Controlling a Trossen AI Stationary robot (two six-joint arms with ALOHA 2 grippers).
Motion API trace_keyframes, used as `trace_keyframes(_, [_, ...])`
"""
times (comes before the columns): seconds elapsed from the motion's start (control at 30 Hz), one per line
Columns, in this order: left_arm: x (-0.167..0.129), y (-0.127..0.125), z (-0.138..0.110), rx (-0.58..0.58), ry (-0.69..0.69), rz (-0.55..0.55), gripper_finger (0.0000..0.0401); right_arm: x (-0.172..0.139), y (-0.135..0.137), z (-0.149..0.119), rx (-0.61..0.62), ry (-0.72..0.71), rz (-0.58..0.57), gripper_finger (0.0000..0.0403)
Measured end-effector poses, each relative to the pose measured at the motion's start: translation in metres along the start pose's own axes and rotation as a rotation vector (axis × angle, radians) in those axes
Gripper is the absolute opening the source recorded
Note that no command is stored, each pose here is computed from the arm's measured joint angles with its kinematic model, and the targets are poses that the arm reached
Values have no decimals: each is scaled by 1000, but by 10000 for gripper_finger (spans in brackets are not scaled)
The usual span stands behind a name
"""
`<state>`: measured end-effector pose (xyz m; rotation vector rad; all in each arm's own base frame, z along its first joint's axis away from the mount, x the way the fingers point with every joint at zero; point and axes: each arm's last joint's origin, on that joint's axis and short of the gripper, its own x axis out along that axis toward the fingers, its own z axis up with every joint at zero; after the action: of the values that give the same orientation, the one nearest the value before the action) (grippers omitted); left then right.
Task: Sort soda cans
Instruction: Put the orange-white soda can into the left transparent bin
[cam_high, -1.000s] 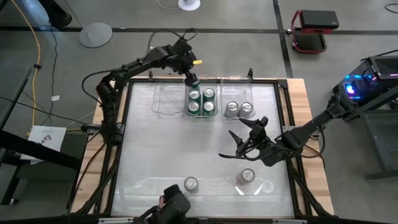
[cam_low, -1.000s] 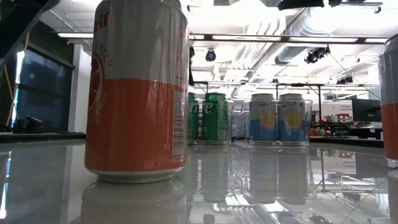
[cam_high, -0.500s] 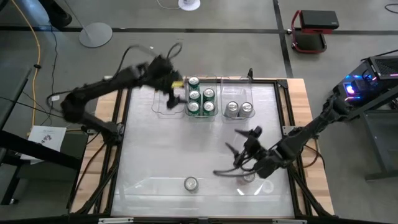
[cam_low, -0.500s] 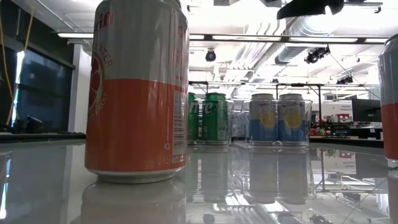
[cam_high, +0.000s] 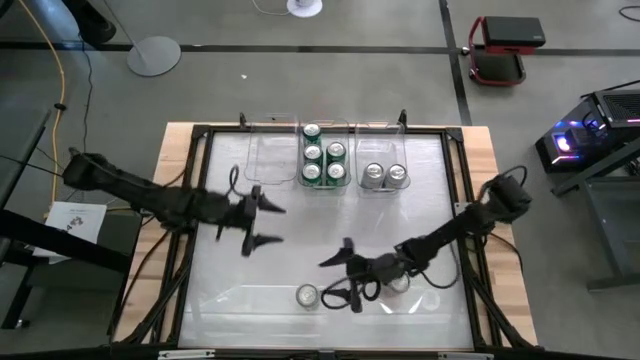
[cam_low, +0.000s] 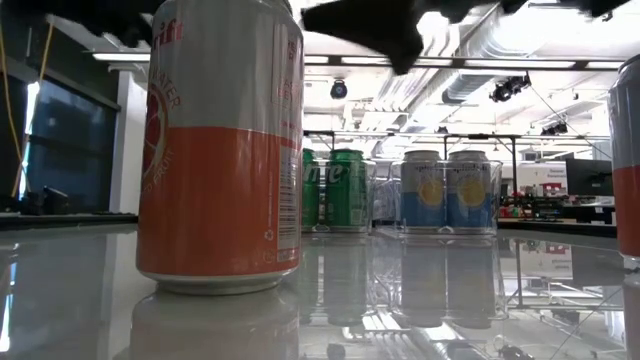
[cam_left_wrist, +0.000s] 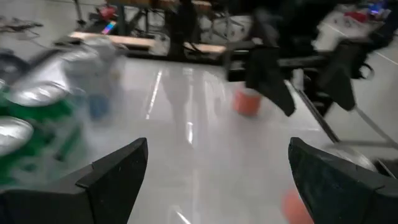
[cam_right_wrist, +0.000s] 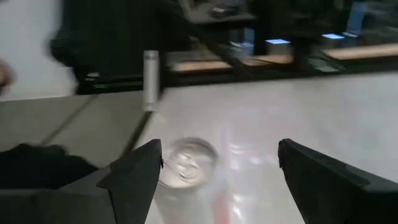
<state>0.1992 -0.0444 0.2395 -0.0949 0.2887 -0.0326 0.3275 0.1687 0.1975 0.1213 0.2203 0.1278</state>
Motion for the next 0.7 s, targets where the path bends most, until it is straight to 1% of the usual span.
trace_keyframes(0.1, [1,-18,-10,-15,23,-19,365,13,-7,-9,5,-10,121,312])
trace_keyframes(0.2, [4,-29,-19,-33,62,-23,365,25,-8,-9,6,6,181,312])
trace_keyframes(0.27, [6,-35,-22,-53,71,-31,365,30,-5,-4,-17,2,207,312])
trace_keyframes(0.43, [12,-48,-34,-64,124,-64,365,41,0,0,-100,73,200,312])
trace_keyframes(0.6, [19,-59,-48,-28,180,-88,365,52,2,-4,-113,105,201,312])
trace_keyframes(0.7, [25,-63,-52,-45,176,-96,365,55,3,-6,-114,112,199,312])
